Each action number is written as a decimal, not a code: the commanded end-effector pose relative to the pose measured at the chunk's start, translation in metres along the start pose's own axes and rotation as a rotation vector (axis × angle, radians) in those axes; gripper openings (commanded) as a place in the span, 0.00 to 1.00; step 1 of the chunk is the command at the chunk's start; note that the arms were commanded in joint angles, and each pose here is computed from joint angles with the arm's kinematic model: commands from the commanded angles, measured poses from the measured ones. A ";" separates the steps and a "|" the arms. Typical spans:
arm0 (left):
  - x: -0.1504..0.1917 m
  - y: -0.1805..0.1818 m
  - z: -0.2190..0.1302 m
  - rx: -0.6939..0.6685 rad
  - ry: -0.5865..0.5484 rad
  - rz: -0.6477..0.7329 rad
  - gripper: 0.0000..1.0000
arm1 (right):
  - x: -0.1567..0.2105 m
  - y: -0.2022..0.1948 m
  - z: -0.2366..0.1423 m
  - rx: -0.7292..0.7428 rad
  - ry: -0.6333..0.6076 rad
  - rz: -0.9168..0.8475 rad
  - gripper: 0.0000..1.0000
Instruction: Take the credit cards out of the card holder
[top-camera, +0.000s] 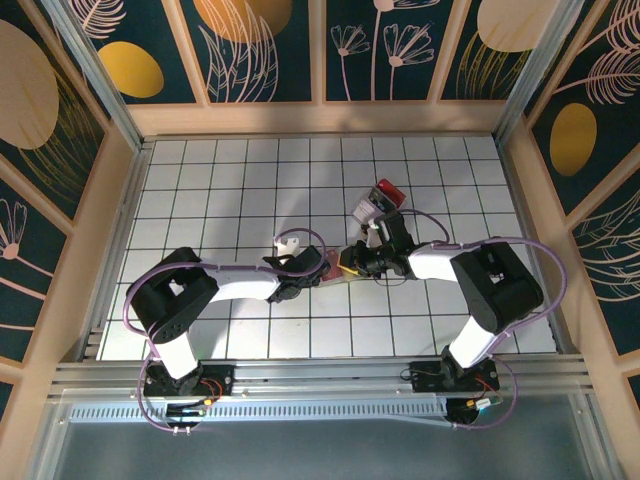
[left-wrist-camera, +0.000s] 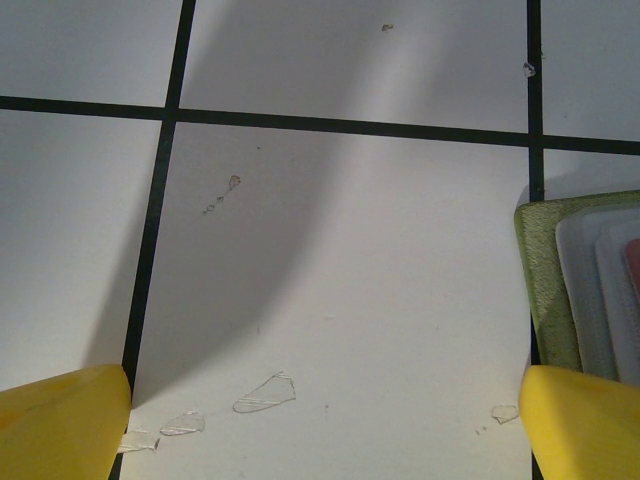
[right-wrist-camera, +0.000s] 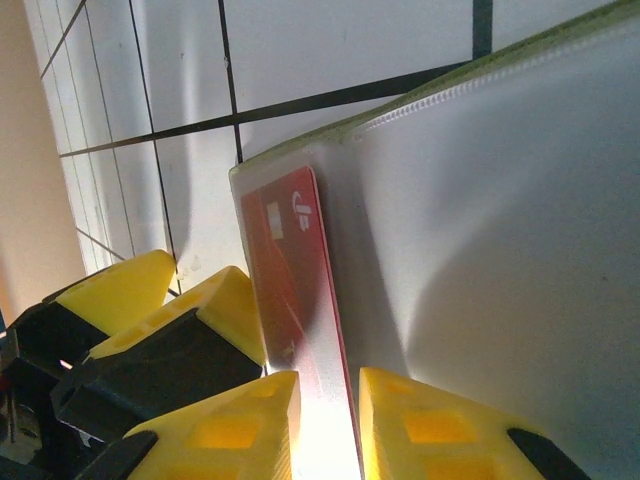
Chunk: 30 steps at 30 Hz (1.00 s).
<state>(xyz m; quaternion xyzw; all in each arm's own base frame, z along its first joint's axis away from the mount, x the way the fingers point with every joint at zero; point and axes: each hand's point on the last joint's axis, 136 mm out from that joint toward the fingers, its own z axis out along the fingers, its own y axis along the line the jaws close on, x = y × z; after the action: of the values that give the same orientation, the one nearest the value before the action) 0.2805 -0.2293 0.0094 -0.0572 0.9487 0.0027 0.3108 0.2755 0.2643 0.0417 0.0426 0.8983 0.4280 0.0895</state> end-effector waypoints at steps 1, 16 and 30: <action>0.046 0.038 0.014 -0.132 0.151 0.114 0.99 | 0.000 0.003 0.003 -0.027 0.010 -0.015 0.23; 0.049 0.038 0.017 -0.133 0.160 0.118 0.99 | 0.004 0.026 0.005 -0.140 0.043 -0.031 0.19; 0.048 0.034 0.018 -0.124 0.164 0.123 0.99 | 0.016 0.004 0.020 -0.076 0.102 -0.009 0.27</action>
<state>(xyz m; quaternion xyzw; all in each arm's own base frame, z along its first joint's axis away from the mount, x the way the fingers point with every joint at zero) 0.2813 -0.2303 0.0089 -0.0566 0.9491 0.0050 0.3097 0.2714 0.2769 0.0353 0.0323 0.8844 0.4615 0.0611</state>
